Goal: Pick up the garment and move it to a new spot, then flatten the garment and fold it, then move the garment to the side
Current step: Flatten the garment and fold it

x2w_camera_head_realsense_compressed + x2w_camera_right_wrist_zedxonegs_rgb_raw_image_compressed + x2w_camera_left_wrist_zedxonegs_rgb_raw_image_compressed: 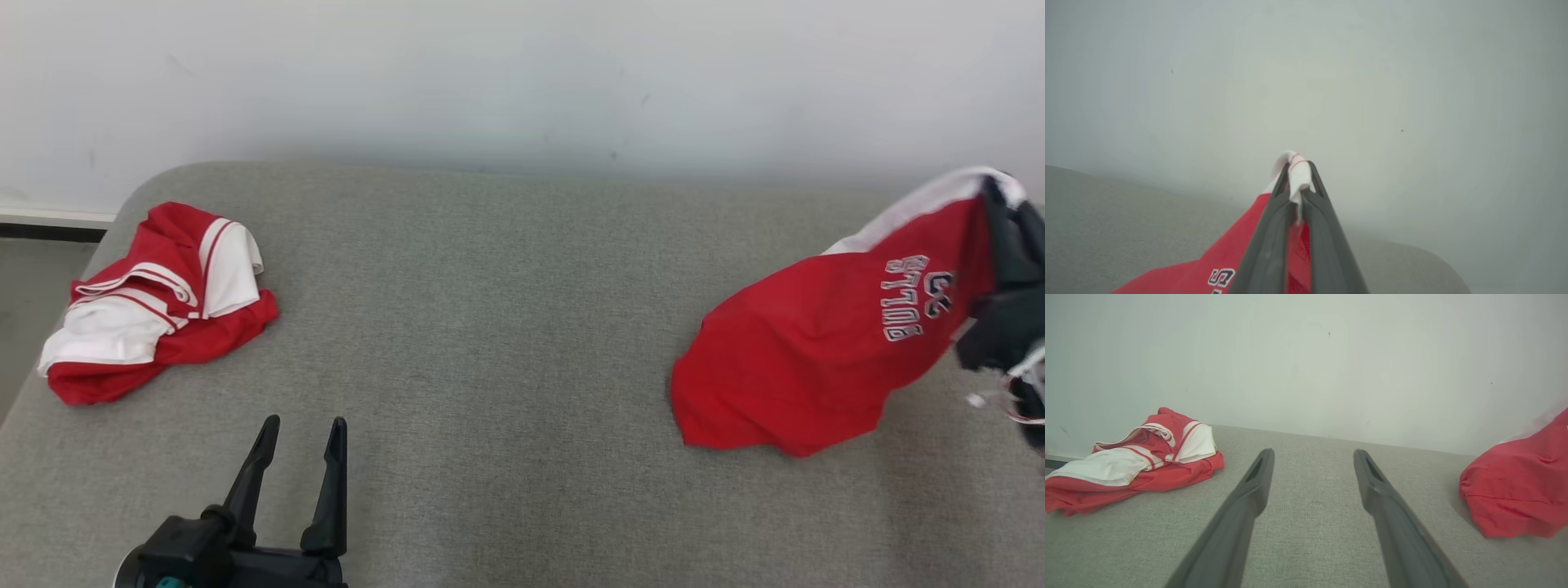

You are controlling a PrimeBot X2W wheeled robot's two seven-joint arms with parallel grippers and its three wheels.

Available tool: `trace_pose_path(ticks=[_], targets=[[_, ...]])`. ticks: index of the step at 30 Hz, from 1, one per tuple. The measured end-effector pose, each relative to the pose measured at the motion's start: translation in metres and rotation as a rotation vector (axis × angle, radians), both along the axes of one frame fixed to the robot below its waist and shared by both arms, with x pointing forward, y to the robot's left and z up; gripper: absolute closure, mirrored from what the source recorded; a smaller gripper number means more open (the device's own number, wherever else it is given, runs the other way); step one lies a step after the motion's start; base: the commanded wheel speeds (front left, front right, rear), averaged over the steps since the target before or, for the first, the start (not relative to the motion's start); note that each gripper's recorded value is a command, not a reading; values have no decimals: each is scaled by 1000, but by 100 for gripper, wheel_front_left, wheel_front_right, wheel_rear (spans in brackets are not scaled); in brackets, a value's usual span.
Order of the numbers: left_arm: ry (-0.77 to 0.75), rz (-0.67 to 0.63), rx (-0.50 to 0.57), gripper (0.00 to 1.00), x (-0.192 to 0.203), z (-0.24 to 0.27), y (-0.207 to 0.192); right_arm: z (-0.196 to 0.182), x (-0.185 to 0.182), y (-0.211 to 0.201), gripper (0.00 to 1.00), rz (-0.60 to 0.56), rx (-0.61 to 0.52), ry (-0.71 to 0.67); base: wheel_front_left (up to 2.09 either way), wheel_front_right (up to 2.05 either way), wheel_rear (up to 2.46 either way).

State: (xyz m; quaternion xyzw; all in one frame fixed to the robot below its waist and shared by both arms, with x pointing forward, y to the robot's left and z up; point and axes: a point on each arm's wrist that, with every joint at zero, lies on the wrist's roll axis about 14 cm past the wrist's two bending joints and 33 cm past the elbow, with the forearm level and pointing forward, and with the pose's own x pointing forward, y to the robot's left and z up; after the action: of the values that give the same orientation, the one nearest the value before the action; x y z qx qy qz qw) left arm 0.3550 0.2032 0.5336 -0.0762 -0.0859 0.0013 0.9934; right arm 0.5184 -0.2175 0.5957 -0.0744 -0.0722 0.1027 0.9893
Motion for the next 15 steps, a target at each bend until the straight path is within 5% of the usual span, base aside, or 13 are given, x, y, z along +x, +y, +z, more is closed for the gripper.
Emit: trace_pose_path(ticks=[6,15], targets=[[-10,36,-7,0,-12,3,10,30,-5,116,100,258,36,-80,0,0,0],[-9,96,-10,0,-24,3,27,-10,-50,255,100,551,173,47,0,0,0]])
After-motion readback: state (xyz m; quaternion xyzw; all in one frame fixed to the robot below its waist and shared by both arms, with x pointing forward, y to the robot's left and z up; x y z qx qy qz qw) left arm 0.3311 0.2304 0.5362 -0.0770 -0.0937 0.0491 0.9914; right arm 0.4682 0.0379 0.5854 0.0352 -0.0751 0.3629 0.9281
